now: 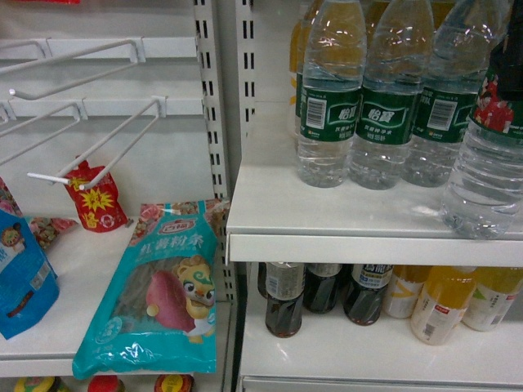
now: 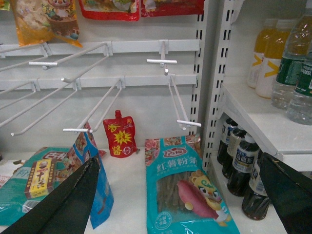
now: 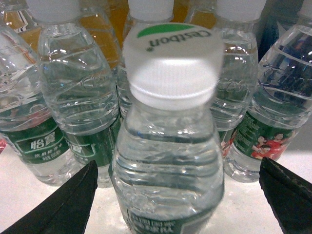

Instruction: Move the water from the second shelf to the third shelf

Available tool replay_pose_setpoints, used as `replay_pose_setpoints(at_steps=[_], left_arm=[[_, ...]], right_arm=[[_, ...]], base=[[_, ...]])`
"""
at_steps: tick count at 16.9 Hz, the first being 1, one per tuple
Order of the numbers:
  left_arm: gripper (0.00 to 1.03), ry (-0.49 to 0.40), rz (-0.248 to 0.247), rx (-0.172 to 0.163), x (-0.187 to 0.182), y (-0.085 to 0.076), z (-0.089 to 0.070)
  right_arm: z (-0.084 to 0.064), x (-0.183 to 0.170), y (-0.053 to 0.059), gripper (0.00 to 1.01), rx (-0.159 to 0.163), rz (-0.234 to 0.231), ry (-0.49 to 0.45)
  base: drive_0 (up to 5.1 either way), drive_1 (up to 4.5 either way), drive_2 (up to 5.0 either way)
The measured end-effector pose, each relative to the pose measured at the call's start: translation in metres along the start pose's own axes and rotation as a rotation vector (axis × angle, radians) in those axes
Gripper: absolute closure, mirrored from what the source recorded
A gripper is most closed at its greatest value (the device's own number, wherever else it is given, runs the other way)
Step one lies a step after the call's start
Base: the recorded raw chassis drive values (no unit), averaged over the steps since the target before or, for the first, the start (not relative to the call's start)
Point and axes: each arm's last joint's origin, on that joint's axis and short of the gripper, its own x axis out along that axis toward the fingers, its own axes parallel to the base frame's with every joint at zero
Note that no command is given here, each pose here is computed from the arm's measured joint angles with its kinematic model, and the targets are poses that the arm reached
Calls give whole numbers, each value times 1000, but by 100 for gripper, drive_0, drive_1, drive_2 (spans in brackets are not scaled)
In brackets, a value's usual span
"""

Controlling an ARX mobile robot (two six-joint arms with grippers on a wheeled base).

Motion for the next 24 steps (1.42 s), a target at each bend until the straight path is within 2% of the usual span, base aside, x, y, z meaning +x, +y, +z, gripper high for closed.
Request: replay_pose_setpoints(at_steps=[3,6,9,10,11,12,14,18,19,21,22,23,24], left_arm=[[5,0,0,0,0,0,0],[5,0,0,0,0,0,0],[5,0,0,0,0,0,0],[5,0,0,0,0,0,0],[5,0,0,0,0,0,0],[5,0,0,0,0,0,0],[5,0,0,0,0,0,0],[5,0,0,0,0,0,0],[5,0,0,0,0,0,0],[5,0,0,0,0,0,0],[5,0,0,0,0,0,0],[5,0,2,0,0,0,0],[5,0,0,0,0,0,0]], right_arm=[[4,-23,-3,3,-2,31,-13],[1,-48,-6,3,-2,59,-12],[-1,-85,-8,3,25,96,-21],[0,-98,-10,8,40,81,-139],[-3,-111,-14,17,37,58,-221],[-13,-124,-20,27,26,45,-233],[-45,-143,-34,47,6,22,-210],[-60,-151,-44,84,6,29,-258],[-68,-151,-47,97,5,27,-249],[-78,-152,-51,99,0,25,-241],[-81,-153,-57,99,-1,34,-248],[-82,-154,-61,99,4,4,-257],[-85,-155,-61,99,2,16,-256]], base=[[0,0,0],[0,0,0],[0,0,0],[0,0,0],[0,0,0],[0,0,0],[0,0,0],[0,0,0],[0,0,0],[0,0,0],[0,0,0],[0,0,0],[0,0,0]])
